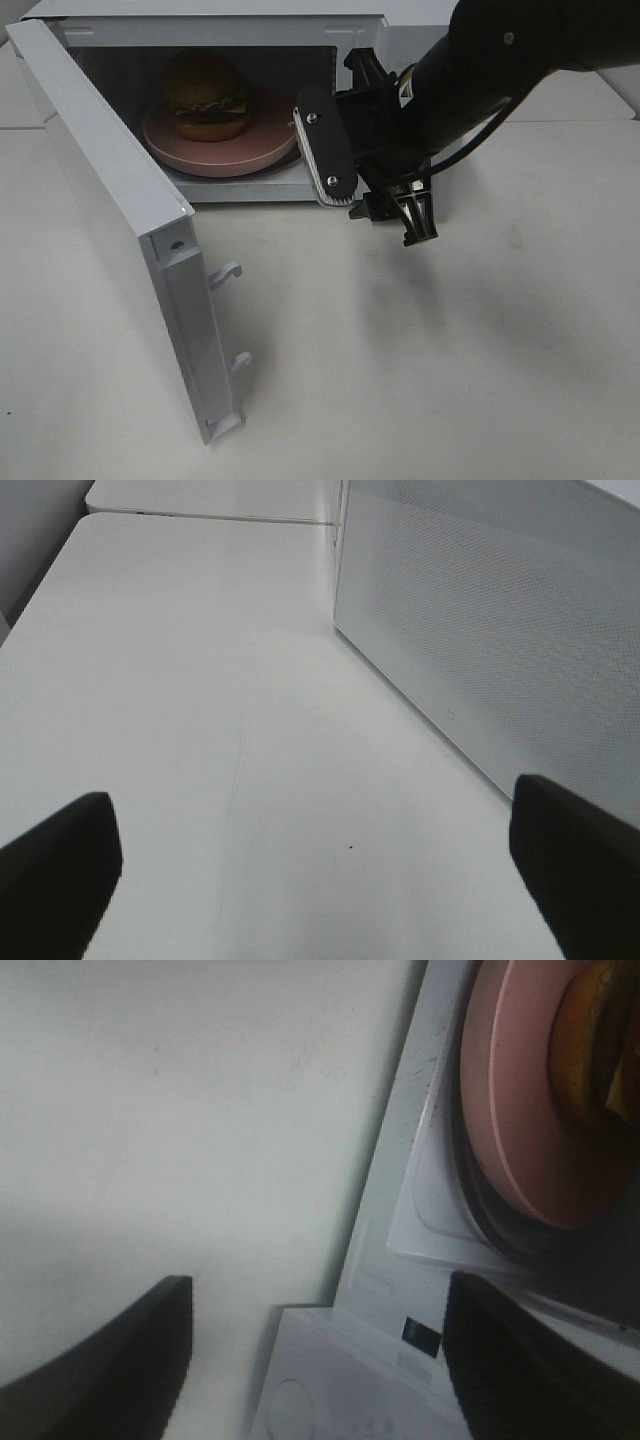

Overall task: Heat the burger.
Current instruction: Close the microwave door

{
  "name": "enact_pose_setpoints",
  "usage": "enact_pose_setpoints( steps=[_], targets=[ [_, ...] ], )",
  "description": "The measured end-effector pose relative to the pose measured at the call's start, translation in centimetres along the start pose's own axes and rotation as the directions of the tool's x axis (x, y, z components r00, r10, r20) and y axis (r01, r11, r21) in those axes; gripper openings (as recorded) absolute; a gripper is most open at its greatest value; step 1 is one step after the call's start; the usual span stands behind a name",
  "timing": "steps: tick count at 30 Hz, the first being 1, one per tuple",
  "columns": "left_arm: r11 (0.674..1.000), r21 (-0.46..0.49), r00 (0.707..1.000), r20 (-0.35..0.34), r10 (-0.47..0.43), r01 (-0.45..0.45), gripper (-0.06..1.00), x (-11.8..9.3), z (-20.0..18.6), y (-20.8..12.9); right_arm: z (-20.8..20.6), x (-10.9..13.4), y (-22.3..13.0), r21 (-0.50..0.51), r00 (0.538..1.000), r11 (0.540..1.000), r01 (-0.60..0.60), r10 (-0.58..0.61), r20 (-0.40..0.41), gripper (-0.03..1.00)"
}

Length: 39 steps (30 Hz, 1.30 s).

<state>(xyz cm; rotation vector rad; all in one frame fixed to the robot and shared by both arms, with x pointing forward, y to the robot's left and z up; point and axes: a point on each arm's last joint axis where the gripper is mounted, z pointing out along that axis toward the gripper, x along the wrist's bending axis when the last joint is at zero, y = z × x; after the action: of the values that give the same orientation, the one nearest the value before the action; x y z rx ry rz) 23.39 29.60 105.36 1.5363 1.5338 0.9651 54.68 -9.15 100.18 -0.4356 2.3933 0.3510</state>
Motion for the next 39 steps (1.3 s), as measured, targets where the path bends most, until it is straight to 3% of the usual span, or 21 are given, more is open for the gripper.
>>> enact_pose_setpoints(
  steps=[12,18,20,21,22,23,24,25,26,28,29,32,39],
  targets=[
    [1.0,0.0,1.0,0.0,0.0,0.0,0.97,0.0,0.0,0.0,-3.2,2.5,-0.7,0.003,0.983,0.983,-0.183,0.183,-0.007,0.7],
    [1.0,0.0,1.0,0.0,0.0,0.0,0.97,0.0,0.0,0.0,-5.1,3.6,-1.0,0.0,0.939,0.939,-0.343,0.343,0.001,0.7],
    [1.0,0.0,1.0,0.0,0.0,0.0,0.97,0.0,0.0,0.0,-6.0,4.2,-1.1,0.0,0.896,0.896,-0.444,0.444,0.002,0.7],
    [1.0,0.0,1.0,0.0,0.0,0.0,0.97,0.0,0.0,0.0,-6.0,4.2,-1.1,0.0,0.896,0.896,-0.444,0.444,0.002,0.7],
    [1.0,0.0,1.0,0.0,0.0,0.0,0.97,0.0,0.0,0.0,-6.7,4.4,-1.2,0.006,0.859,0.859,-0.512,0.512,-0.002,0.7],
    [1.0,0.0,1.0,0.0,0.0,0.0,0.97,0.0,0.0,0.0,-6.7,4.4,-1.2,0.006,0.859,0.859,-0.512,0.512,-0.002,0.7],
    [1.0,0.0,1.0,0.0,0.0,0.0,0.97,0.0,0.0,0.0,-7.4,4.7,-1.3,0.02,0.807,0.807,-0.591,0.591,-0.011,0.7],
    [1.0,0.0,1.0,0.0,0.0,0.0,0.97,0.0,0.0,0.0,-7.8,4.9,-1.4,0.029,0.778,0.778,-0.628,0.629,-0.015,0.7],
    [1.0,0.0,1.0,0.0,0.0,0.0,0.97,0.0,0.0,0.0,-7.8,4.9,-1.4,0.029,0.778,0.778,-0.628,0.629,-0.015,0.7],
    [1.0,0.0,1.0,0.0,0.0,0.0,0.97,0.0,0.0,0.0,-8.9,5.1,-1.5,0.059,0.694,0.694,-0.718,0.72,-0.023,0.7],
    [1.0,0.0,1.0,0.0,0.0,0.0,0.97,0.0,0.0,0.0,-8.9,5.1,-1.5,0.059,0.694,0.694,-0.718,0.72,-0.023,0.7],
    [1.0,0.0,1.0,0.0,0.0,0.0,0.97,0.0,0.0,0.0,-10.9,5.8,-1.8,0.121,0.57,0.569,-0.814,0.821,-0.028,0.76],
    [1.0,0.0,1.0,0.0,0.0,0.0,0.97,0.0,0.0,0.0,-13.5,6.6,-2.1,0.188,0.512,0.509,-0.84,0.858,-0.032,0.8]
  ],
)
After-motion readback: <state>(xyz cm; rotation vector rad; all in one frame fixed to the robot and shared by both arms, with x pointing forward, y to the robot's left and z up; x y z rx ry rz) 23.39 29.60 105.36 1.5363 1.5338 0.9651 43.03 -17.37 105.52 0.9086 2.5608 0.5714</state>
